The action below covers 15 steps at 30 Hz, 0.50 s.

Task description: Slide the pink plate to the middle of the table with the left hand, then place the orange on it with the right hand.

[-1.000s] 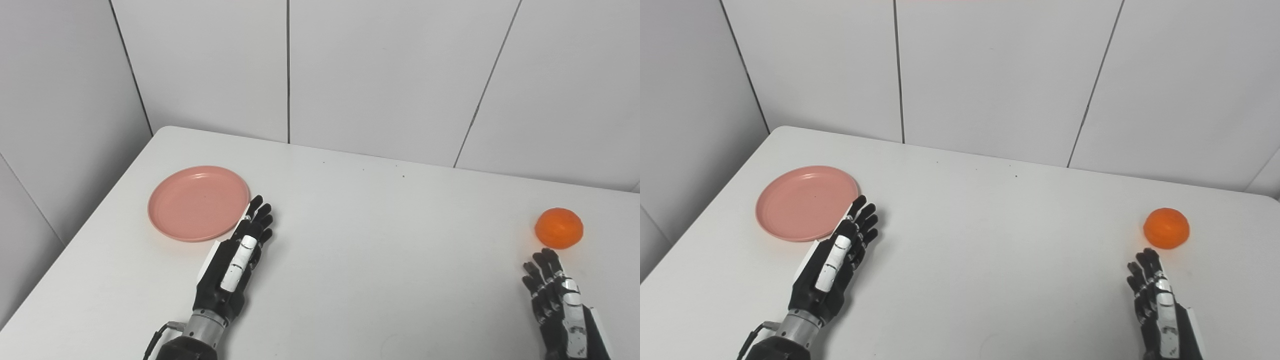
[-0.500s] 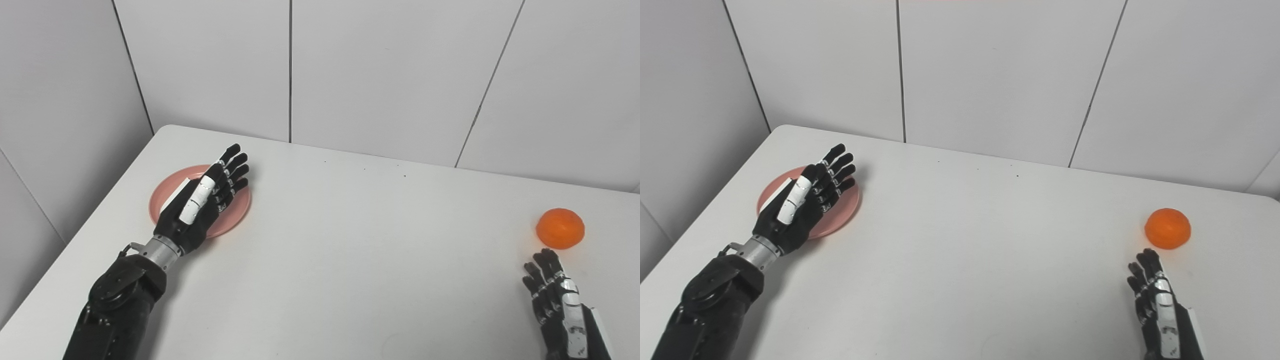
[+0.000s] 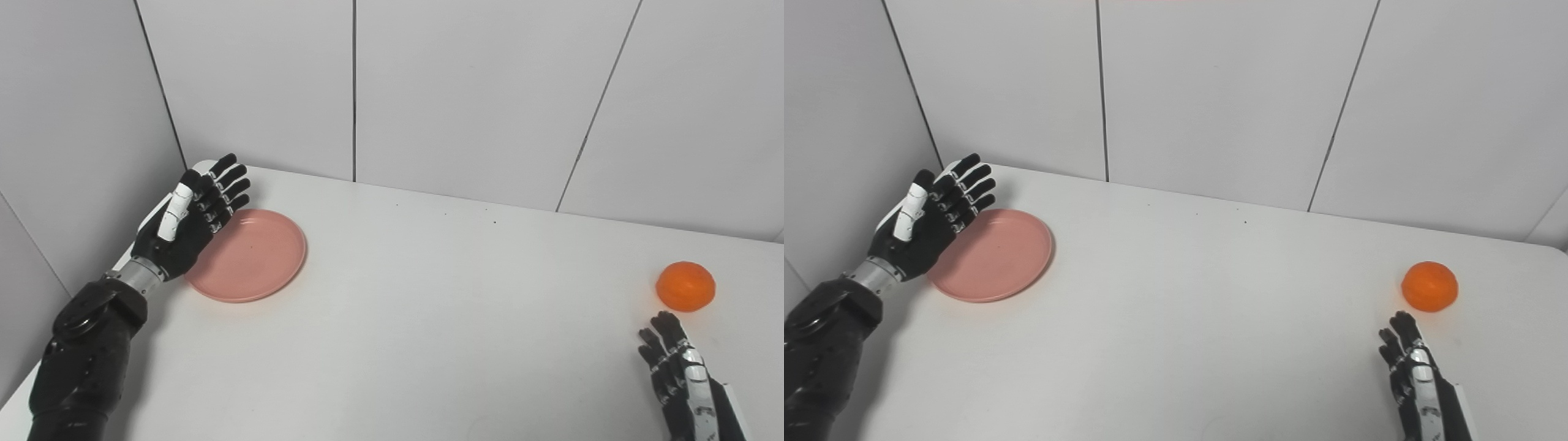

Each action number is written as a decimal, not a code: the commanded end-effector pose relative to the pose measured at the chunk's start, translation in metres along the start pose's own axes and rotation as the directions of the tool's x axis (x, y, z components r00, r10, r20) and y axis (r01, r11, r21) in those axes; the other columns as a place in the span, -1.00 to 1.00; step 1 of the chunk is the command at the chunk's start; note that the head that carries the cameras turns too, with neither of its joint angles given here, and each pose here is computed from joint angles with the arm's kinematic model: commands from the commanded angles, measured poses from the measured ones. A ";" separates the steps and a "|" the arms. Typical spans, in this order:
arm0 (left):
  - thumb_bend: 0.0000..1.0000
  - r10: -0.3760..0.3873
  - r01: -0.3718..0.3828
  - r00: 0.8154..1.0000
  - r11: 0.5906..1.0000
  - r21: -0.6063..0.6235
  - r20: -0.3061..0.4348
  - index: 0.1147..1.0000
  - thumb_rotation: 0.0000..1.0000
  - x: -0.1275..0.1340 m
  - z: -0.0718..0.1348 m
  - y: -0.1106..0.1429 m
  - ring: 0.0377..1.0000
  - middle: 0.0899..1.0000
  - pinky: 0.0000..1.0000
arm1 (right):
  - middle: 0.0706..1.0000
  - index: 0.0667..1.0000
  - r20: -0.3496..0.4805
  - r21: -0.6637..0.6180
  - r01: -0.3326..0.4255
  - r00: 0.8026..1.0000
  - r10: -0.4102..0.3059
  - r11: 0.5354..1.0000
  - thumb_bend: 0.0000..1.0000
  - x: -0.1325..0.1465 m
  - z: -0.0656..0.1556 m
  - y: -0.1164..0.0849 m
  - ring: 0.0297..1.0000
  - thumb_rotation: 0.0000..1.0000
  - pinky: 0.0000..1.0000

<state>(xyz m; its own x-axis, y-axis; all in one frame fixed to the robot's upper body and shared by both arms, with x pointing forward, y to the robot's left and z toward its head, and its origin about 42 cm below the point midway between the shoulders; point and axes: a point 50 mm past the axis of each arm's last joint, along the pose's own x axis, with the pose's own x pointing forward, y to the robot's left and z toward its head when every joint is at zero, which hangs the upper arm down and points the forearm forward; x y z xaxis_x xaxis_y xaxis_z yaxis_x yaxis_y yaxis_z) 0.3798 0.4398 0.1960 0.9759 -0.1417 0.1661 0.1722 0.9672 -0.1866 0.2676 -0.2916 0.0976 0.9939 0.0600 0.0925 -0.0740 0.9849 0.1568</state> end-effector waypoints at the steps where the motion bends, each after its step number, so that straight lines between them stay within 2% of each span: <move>1: 0.84 0.015 -0.019 0.993 0.999 0.034 0.115 0.93 0.44 0.012 0.030 0.013 0.93 0.94 0.93 | 0.91 0.86 -0.181 0.052 0.057 0.982 -0.047 0.997 0.42 -0.042 -0.053 -0.002 0.88 0.78 0.94; 3: 0.90 0.046 -0.047 0.992 0.999 0.010 0.121 0.90 0.38 0.009 0.032 0.024 0.88 0.90 0.87 | 0.91 0.86 -0.182 0.051 0.054 0.982 -0.044 0.997 0.41 -0.041 -0.053 -0.002 0.89 0.79 0.94; 5: 0.96 0.060 -0.059 0.989 0.998 -0.014 0.134 0.92 0.31 0.006 0.035 0.032 0.87 0.89 0.90 | 0.92 0.87 -0.185 0.051 0.053 0.982 -0.042 0.997 0.41 -0.041 -0.053 -0.002 0.90 0.81 0.95; 9: 1.00 0.101 -0.100 0.984 0.995 -0.014 0.149 0.95 0.30 0.002 0.044 0.037 0.83 0.87 0.95 | 0.91 0.88 -0.187 0.049 0.049 0.982 -0.039 0.998 0.38 -0.040 -0.053 -0.002 0.90 0.83 0.95; 15: 1.00 0.141 -0.145 0.980 0.989 0.016 0.137 0.93 0.26 -0.003 0.048 0.045 0.80 0.90 0.79 | 0.92 0.87 -0.186 0.046 0.048 0.982 -0.039 0.998 0.37 -0.041 -0.053 -0.002 0.91 0.84 0.95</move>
<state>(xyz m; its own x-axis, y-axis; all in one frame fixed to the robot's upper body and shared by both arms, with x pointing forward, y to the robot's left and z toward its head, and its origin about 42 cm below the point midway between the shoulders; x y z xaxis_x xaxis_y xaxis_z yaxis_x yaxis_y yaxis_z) 0.3710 0.4820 0.1968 0.9829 0.0286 0.1821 0.0188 0.9672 -0.2533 0.2674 -0.2919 0.0975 0.9939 0.0622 0.0907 -0.0754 0.9857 0.1508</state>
